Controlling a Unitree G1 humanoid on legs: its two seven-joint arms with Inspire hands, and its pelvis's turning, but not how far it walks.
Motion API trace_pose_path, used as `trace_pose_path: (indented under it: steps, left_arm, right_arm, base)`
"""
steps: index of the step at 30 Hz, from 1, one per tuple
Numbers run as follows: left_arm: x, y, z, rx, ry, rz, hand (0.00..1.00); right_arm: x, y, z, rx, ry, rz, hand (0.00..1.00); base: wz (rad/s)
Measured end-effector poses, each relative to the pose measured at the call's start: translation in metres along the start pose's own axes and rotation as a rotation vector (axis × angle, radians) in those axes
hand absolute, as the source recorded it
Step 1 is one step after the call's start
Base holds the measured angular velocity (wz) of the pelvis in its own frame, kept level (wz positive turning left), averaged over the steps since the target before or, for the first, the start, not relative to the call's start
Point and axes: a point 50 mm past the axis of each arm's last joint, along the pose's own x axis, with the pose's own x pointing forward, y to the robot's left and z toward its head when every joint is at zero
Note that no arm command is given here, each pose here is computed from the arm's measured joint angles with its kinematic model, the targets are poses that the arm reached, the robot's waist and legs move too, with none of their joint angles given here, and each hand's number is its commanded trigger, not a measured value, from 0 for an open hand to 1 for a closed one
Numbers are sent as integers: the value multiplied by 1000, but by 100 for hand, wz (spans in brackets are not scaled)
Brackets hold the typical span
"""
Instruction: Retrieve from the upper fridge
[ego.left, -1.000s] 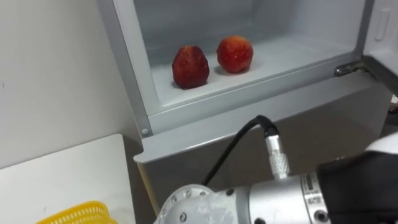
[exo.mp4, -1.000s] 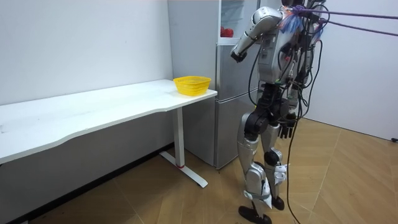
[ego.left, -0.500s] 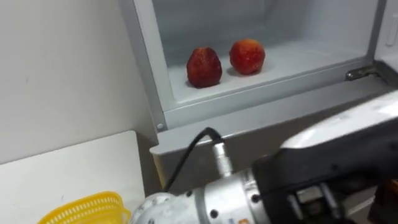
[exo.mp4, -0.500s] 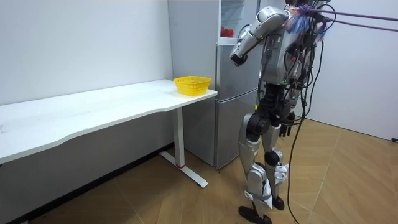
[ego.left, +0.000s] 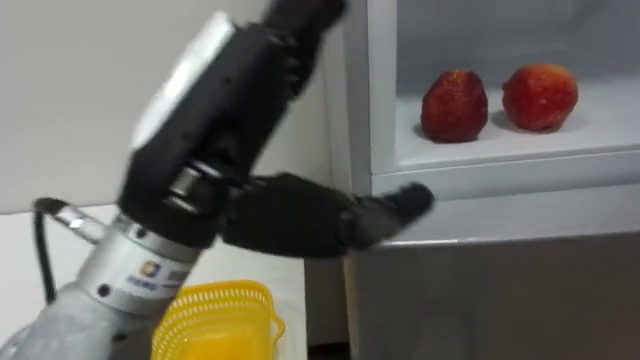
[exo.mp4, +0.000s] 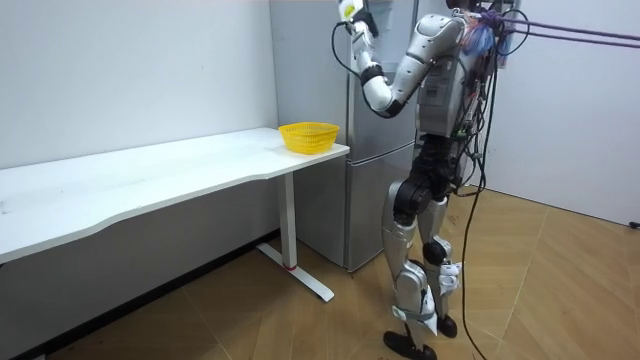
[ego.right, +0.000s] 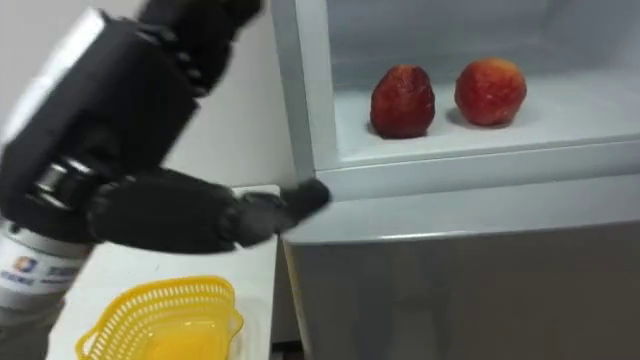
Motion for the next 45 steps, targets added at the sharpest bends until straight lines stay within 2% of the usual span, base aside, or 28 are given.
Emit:
trace_pose_path:
  steps: [5, 7, 11, 13, 17, 19, 20, 22, 23, 25, 26, 28, 29, 31, 32, 34, 40, 43, 45]
  left_arm:
    - [-19, 38, 0, 123, 29, 285, 0]
    - [-33, 65, 5, 206, 33, 452, 0]
    - [-66, 92, 8, 320, 92, 656, 0]
    - [-89, 104, 6, 388, 168, 754, 0]
    - [-126, 114, -3, 459, 325, 862, 0]
    - [-161, 120, -19, 499, 499, 919, 0]
    - [-170, 120, -23, 504, 548, 932, 0]
    - [-209, 121, -40, 465, 725, 1023, 0]
    - [-220, 121, -43, 453, 771, 1052, 0]
    - [-261, 115, -59, 436, 963, 1123, 0]
    - [-271, 113, -64, 437, 1014, 1131, 0]
    - [-307, 102, -77, 415, 1201, 1165, 0]
    - [-317, 98, -80, 401, 1250, 1171, 0]
    - [-355, 75, -89, 339, 1453, 1188, 0]
    - [-365, 69, -90, 324, 1507, 1187, 0]
    - [-397, 47, -89, 282, 1691, 1162, 0]
    - [-455, 8, -74, 167, 2059, 1044, 0]
    - [-476, -9, -59, 112, 2224, 949, 0]
    - [-484, -15, -53, 78, 2287, 919, 0]
  right_arm:
    - [-2, 8, -17, 1, 36, -11, 0]
    - [-3, 13, -27, 8, 58, -8, 0]
    - [-6, 19, -39, 44, 88, 2, 0]
    - [-6, 21, -43, 59, 112, 14, 0]
    - [-6, 20, -43, 76, 123, 22, 0]
    - [-6, 19, -41, 83, 118, 20, 0]
    - [-6, 20, -41, 80, 119, 23, 0]
    - [-6, 20, -39, 71, 112, 29, 0]
    - [-6, 20, -38, 70, 110, 30, 0]
    - [-6, 19, -36, 66, 109, 31, 0]
    - [-6, 19, -36, 67, 105, 31, 0]
    - [-5, 18, -33, 70, 95, 31, 0]
    - [-5, 17, -33, 70, 95, 31, 0]
    - [-5, 16, -29, 67, 87, 31, 0]
    - [-5, 16, -28, 68, 86, 33, 0]
    - [-4, 16, -26, 68, 86, 40, 0]
    - [-4, 17, -28, 61, 114, 47, 0]
    - [-4, 20, -27, 63, 114, 62, 0]
    - [-4, 21, -28, 63, 122, 64, 0]
  base:
    - [-3]
    - [0]
    - [0]
    - [2]
    - [4]
    - [8]
    - [14]
    - [8]
    - [5]
    - [10]
    - [9]
    - [8]
    - [6]
    - [0]
    - [-4]
    - [-2]
    - [0]
    - [-2]
    - [2]
